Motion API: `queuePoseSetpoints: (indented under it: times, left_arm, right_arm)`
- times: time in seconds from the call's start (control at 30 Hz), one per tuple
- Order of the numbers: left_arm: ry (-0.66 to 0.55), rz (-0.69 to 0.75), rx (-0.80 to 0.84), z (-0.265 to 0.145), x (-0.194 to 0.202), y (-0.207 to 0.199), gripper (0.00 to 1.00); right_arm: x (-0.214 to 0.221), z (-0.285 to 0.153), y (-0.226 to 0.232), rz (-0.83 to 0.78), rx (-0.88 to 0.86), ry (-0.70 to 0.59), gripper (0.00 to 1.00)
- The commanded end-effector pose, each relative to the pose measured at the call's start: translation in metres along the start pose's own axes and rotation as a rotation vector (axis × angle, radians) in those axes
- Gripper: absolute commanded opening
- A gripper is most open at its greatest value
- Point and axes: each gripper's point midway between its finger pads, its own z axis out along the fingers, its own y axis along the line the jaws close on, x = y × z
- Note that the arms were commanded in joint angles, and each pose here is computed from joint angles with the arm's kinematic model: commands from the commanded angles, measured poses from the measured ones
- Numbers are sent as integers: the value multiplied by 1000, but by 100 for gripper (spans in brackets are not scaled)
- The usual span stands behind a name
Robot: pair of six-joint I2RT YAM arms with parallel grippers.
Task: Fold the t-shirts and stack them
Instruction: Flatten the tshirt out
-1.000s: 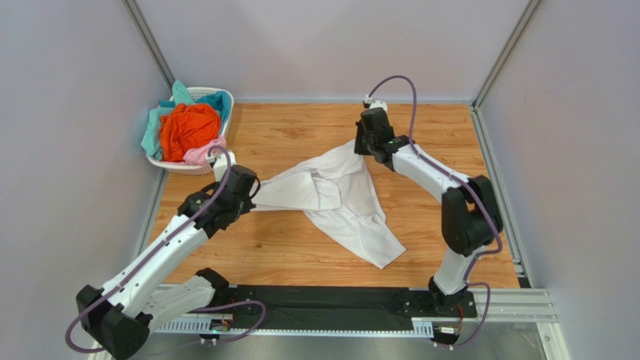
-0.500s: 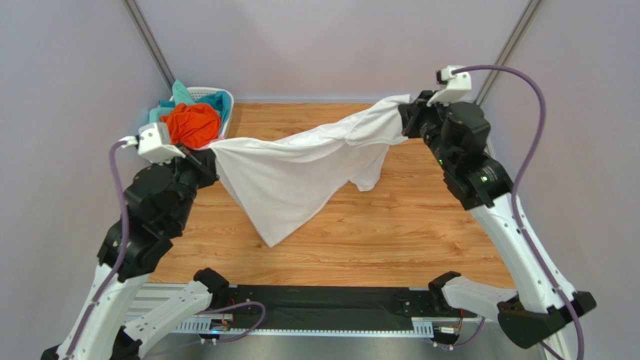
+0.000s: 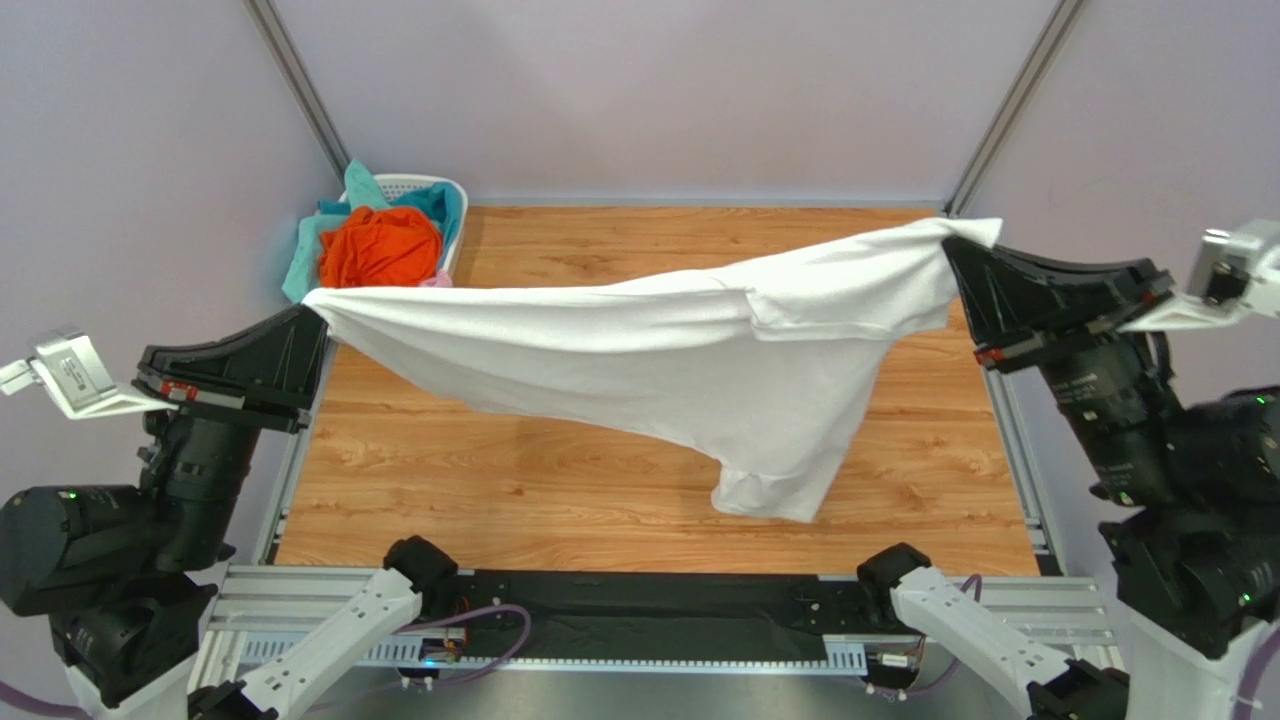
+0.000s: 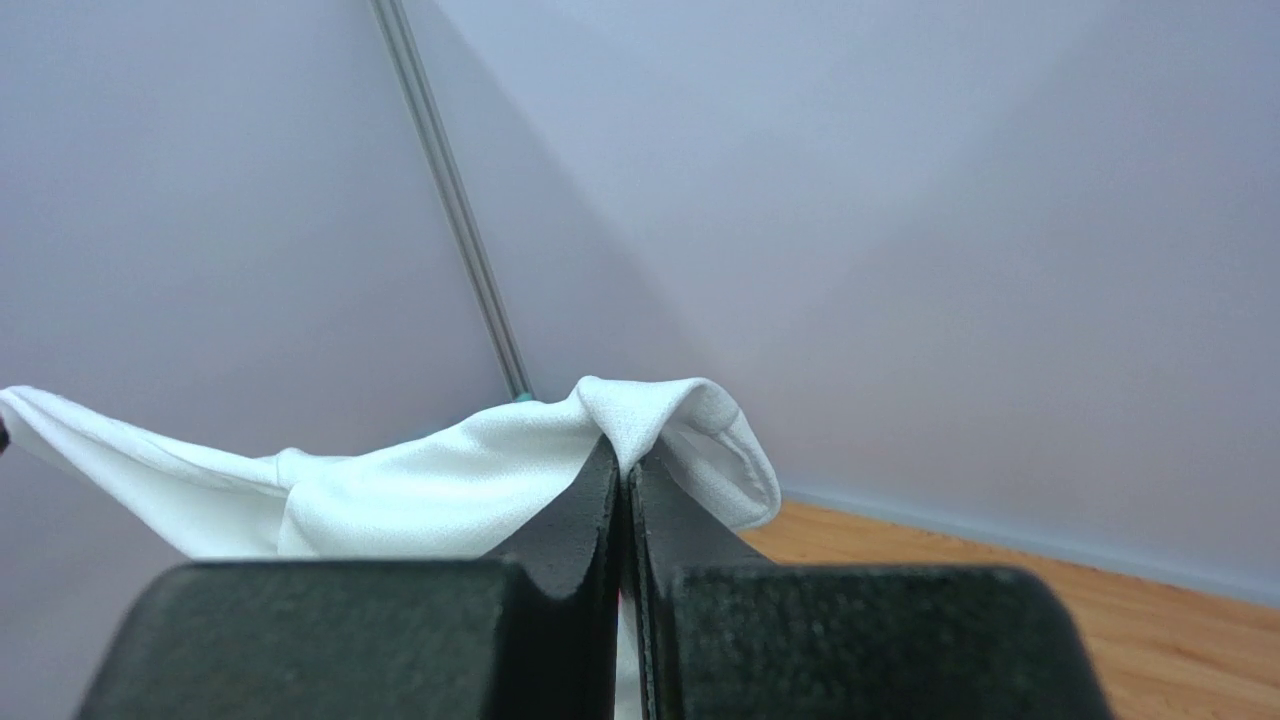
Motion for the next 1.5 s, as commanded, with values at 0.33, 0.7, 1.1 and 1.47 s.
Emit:
queuePoseSetpoints:
  times: [0.33,0.7,1.1,1.47]
  left_arm:
    - [113,113,-169,89,61,26,0]
    - [677,268,-709,205,322,234,14]
    - [882,271,-733,215,387,263,100]
    - [1040,43,-475,153,430,184,100]
  right_arm:
    - [26,12,-87,-118,451,48,0]
    - [320,113,-269,-42,712,626,4]
    - [438,127,-314,47,750,948,100]
    - [429,40,-258,206,765,971,100]
